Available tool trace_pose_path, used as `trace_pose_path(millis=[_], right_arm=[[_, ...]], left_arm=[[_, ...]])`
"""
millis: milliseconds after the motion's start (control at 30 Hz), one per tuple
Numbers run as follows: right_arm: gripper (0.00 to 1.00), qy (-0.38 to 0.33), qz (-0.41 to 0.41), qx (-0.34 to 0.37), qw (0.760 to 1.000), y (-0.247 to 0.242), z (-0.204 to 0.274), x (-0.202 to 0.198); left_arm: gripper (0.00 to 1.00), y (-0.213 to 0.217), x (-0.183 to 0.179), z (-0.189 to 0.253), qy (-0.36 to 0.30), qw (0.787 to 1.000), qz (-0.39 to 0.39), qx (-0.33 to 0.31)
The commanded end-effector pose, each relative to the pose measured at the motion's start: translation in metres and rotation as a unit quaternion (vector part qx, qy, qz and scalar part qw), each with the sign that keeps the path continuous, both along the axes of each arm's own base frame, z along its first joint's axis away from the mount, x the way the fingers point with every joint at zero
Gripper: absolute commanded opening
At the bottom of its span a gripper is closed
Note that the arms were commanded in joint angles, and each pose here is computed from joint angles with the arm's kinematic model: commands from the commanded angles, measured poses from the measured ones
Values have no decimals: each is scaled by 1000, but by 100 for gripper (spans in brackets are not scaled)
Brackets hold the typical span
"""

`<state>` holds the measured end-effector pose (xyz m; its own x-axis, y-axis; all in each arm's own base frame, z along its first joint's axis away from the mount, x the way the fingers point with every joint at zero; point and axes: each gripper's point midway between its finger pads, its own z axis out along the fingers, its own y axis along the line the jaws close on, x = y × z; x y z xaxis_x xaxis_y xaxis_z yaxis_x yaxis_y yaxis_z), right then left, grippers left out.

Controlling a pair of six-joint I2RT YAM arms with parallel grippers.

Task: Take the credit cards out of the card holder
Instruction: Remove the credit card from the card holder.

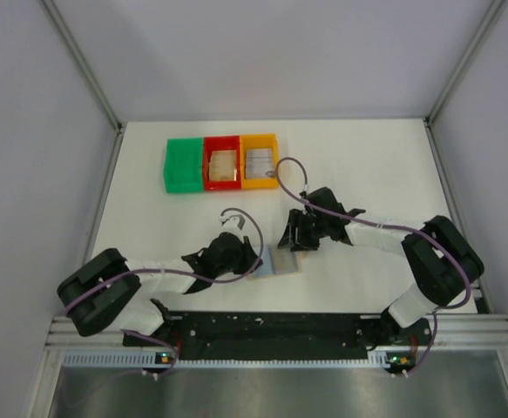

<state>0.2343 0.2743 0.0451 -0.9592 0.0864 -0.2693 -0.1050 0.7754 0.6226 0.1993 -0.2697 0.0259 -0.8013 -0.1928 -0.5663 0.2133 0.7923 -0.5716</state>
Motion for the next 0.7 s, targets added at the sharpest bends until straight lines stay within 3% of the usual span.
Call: trace_pose_path(millis=[0,367,667], right_arm=[[52,-25,9,2,1000,1,12,3],[51,-17,35,3,999,11,5,-6],[37,-33,37,2,999,13,17,0]], left_arm=[[18,6,-5,-9,11,1000,0,9],[18,4,-6,-8,12,1000,-4,4],[20,2,-6,-3,6,1000,-10,-5]])
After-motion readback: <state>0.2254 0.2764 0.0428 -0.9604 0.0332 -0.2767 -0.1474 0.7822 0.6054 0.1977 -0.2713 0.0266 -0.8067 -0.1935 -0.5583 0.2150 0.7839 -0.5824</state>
